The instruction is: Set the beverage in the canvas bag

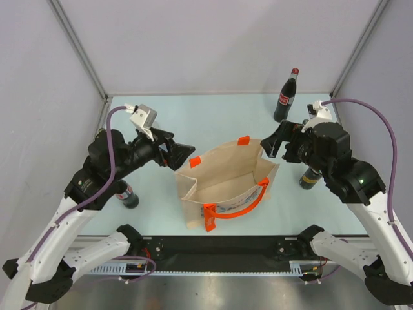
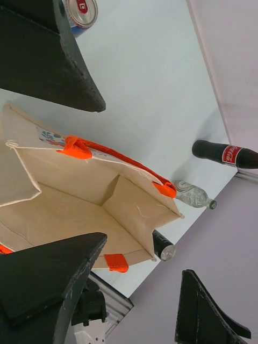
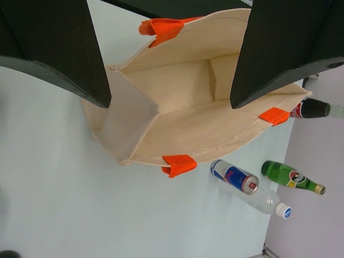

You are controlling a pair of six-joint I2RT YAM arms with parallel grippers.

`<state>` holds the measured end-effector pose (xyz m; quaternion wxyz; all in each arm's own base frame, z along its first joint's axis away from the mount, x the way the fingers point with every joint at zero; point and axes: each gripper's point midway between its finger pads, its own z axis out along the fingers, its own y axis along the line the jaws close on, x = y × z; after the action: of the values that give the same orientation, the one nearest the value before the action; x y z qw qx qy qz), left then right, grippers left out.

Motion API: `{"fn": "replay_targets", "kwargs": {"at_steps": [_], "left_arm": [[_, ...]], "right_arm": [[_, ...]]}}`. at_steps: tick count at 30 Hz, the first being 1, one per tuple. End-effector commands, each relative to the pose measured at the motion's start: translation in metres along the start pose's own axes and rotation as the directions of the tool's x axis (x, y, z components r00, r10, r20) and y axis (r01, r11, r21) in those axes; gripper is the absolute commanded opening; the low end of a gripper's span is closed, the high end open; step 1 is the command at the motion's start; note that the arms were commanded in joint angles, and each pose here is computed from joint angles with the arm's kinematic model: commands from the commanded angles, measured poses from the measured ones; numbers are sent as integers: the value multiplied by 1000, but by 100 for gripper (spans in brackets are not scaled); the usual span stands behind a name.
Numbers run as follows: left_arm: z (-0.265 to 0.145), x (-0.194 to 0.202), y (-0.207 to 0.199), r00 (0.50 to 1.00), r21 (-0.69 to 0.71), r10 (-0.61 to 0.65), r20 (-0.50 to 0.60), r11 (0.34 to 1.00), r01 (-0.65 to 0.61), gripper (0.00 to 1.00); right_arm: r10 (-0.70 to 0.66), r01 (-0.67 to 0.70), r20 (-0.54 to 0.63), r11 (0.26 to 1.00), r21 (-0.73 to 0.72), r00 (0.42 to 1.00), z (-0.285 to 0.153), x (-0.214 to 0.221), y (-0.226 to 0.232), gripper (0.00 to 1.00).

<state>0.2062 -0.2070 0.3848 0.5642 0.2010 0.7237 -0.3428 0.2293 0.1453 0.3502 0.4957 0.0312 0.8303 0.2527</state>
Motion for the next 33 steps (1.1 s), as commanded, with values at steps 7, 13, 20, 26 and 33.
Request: {"fn": "replay_targets", "kwargs": {"at_steps": [7, 13, 20, 26, 33], "left_arm": [[-25, -4, 0, 998, -18, -3, 66, 1000, 5, 100], [-32, 13, 14, 997, -66, 53, 56, 997, -49, 100], [-36, 31, 20, 992, -69, 106, 70, 993, -101, 100], [-25, 53, 32, 990, -88, 112, 81, 991, -104, 100], [-22, 69, 47, 988, -145, 136, 69, 982, -125, 99]], "right_arm": [[63, -68, 67, 995, 78, 996, -25, -7, -17, 100], [8, -26, 95, 982, 189, 995, -24, -11, -39, 100], [-87, 23, 150, 925, 380, 985, -5, -41, -70, 100], [7, -88, 139, 803, 589, 990, 10, -49, -141, 100], [222, -206, 90, 577, 791, 971, -10, 16, -209, 100]]}}
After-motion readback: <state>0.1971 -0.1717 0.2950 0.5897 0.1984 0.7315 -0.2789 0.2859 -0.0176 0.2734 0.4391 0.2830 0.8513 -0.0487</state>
